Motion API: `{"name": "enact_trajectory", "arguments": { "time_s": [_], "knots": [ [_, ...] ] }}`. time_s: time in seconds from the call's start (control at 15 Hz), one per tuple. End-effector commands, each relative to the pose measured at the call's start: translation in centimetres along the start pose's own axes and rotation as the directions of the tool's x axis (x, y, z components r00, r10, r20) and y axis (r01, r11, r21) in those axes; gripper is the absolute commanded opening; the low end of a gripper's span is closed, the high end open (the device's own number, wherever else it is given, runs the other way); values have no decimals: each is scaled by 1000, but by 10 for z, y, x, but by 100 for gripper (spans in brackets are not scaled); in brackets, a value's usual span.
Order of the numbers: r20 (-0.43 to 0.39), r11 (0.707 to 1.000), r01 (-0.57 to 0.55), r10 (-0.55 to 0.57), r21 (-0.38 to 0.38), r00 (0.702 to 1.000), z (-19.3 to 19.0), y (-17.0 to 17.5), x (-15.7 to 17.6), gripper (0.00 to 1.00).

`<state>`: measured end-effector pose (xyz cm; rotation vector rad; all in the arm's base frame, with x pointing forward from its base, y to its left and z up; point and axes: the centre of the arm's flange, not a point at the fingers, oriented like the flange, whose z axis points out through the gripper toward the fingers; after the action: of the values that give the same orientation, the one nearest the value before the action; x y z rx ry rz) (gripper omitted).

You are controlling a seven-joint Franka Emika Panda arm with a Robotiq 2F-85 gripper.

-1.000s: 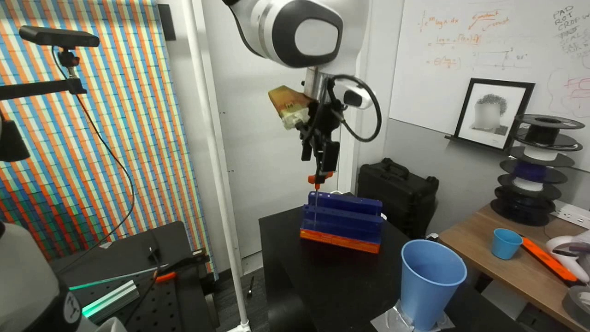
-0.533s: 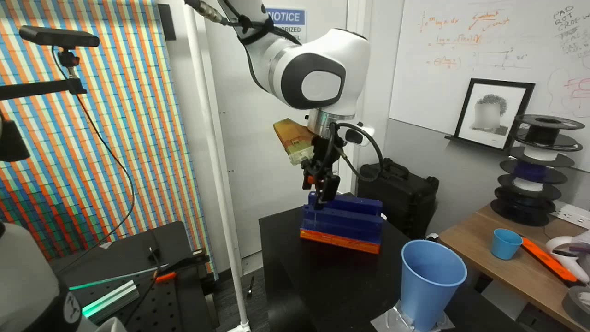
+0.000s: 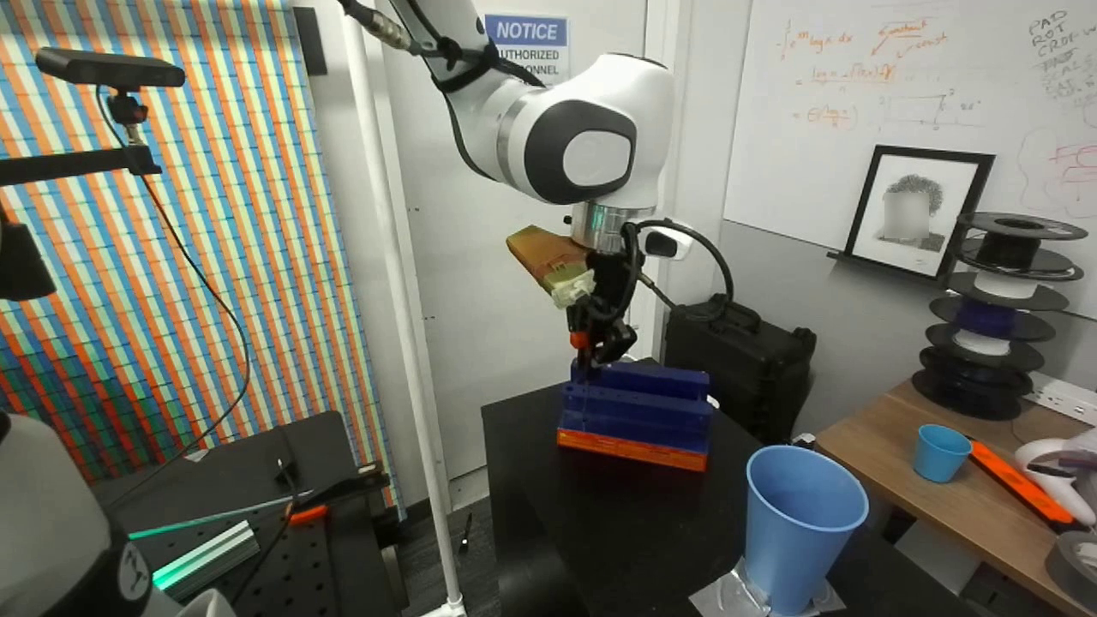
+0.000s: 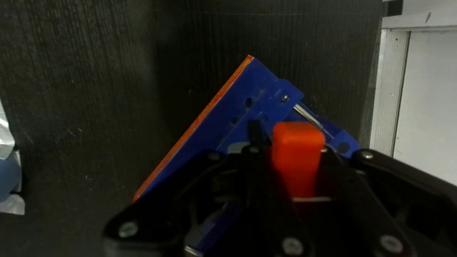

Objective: Remove the orange object from the blue platform and put it in the blue cup

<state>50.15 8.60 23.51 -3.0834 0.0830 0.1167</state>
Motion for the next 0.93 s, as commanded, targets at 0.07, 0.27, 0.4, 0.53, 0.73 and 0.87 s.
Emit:
{"name": "enact_trajectory", "arguments": {
  "time_s": [0.07,0.27,0.4,0.53,0.73,0.87],
  "knots": [
    [-22,997,74,-74,-22,997,-6,-7,-1,12],
    [-32,995,98,-99,-27,995,-19,-13,-8,12],
    [-43,993,114,-115,-28,992,-35,-18,-16,12],
    [-58,992,128,-128,-17,990,-56,-22,-26,13],
    [-107,989,145,-146,-13,983,-92,-28,-43,13],
    [-136,988,153,-154,-19,979,-119,-30,-56,13]
  ]
}}
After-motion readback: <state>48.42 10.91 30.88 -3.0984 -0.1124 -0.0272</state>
